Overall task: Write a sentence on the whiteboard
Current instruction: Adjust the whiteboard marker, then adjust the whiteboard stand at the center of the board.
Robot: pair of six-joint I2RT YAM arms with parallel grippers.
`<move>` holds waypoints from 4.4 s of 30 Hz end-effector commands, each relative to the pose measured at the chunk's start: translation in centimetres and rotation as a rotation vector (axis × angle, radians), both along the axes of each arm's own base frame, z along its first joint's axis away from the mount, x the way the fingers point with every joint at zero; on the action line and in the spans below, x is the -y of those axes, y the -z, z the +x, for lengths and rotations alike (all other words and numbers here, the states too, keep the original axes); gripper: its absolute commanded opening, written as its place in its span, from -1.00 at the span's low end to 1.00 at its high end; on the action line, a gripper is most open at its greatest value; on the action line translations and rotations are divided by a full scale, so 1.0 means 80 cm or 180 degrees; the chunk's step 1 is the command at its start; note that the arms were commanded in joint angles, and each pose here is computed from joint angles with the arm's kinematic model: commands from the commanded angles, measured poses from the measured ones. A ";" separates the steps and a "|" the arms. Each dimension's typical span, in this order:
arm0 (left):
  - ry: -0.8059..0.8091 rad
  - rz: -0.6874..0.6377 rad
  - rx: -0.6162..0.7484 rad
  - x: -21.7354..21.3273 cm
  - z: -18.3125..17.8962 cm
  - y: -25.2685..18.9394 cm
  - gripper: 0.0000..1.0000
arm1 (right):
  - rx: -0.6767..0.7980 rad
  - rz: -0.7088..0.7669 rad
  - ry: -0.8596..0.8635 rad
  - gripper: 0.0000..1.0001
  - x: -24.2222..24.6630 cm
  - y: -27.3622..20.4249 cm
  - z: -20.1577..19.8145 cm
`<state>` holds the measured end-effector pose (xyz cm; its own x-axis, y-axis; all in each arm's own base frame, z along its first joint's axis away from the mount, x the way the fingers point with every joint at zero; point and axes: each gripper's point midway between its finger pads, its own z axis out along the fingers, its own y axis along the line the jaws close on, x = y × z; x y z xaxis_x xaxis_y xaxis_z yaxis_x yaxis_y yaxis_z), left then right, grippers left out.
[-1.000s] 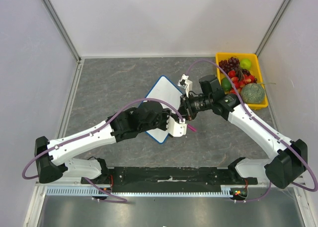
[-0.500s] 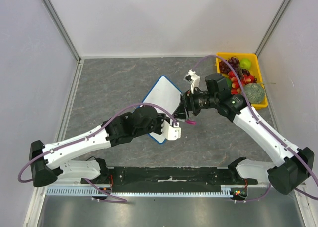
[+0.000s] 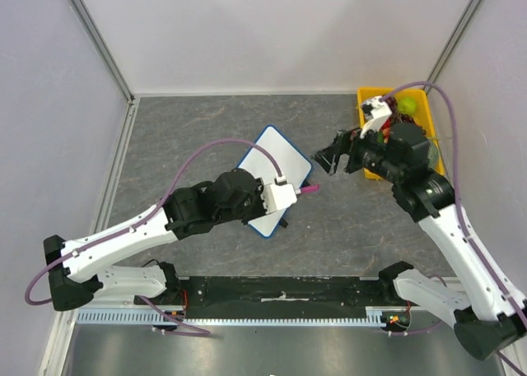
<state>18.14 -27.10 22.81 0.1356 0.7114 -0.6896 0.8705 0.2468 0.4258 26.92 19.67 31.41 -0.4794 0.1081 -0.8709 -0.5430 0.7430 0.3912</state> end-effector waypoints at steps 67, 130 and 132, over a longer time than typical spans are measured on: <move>0.0447 -0.1758 -0.2297 0.021 -0.063 -0.151 -0.96 | 0.0417 0.1216 -0.2446 -0.39 -0.118 -0.090 -0.131; -0.1686 -0.0912 -0.2207 0.146 0.009 0.212 -0.61 | 0.0020 -0.0220 0.0626 -1.00 0.053 0.048 0.024; -0.1852 -0.0851 -0.2099 0.136 0.017 0.228 -0.74 | 0.0021 -0.0244 0.0607 -1.00 0.053 0.049 0.024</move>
<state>16.52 -37.91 5.02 -0.6771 0.4406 -0.5895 0.6945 0.6475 -0.3138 28.79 16.05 27.22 -0.4771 0.1442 -0.8669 -0.3949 0.8460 0.3581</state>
